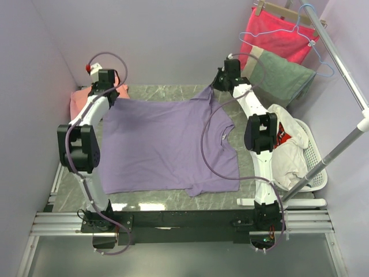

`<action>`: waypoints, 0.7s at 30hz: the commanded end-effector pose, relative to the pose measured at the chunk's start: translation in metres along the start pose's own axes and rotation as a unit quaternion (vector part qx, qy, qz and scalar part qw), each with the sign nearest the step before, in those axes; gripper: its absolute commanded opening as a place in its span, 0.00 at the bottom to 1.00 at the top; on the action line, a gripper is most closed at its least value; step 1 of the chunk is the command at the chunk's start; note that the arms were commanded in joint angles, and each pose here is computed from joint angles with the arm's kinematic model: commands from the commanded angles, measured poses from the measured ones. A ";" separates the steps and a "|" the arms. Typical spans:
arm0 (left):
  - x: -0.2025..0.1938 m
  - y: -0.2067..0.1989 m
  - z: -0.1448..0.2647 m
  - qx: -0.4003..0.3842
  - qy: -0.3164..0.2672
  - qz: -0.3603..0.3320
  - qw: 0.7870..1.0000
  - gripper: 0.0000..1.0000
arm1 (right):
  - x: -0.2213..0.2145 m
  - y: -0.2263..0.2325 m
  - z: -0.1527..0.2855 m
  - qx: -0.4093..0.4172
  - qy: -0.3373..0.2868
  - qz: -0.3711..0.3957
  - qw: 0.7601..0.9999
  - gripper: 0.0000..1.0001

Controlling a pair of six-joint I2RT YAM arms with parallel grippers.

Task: Fold and stack the t-shirts
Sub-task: Flatten out the tshirt

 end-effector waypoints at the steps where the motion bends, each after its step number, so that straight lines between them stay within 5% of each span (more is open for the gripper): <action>1: 0.022 0.008 -0.028 0.067 -0.031 -0.036 0.997 0.72 | 0.046 0.020 0.001 0.042 -0.092 -0.023 0.995 0.17; 3: 0.019 0.015 -0.037 0.103 -0.028 -0.034 0.994 0.99 | 0.053 0.025 -0.003 0.060 -0.113 -0.028 0.991 0.56; 5: 0.023 0.029 -0.037 0.113 -0.022 -0.012 0.993 0.99 | 0.059 0.028 -0.003 0.067 -0.130 -0.025 0.989 0.85; 11: 0.021 0.046 0.015 0.076 -0.039 0.046 0.995 0.99 | 0.068 0.043 0.032 0.068 -0.156 0.015 0.985 0.91; 16: -0.002 0.020 0.074 -0.074 -0.026 0.072 0.994 0.99 | 0.040 0.046 0.072 0.053 -0.086 0.049 0.994 0.90; 21: -0.059 0.006 0.122 -0.141 0.038 0.070 0.987 0.99 | -0.017 0.036 0.117 0.037 -0.019 0.066 0.997 0.89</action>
Point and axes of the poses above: each gripper's point midway between its finger pads, its own z axis back along the fingers, its own y axis along the line the jaws close on, x = y × z, the point moved 7 cm from there along z, back along the fingers, and after that the axes turned 7 degrees about -z, right-handed, at the moved point
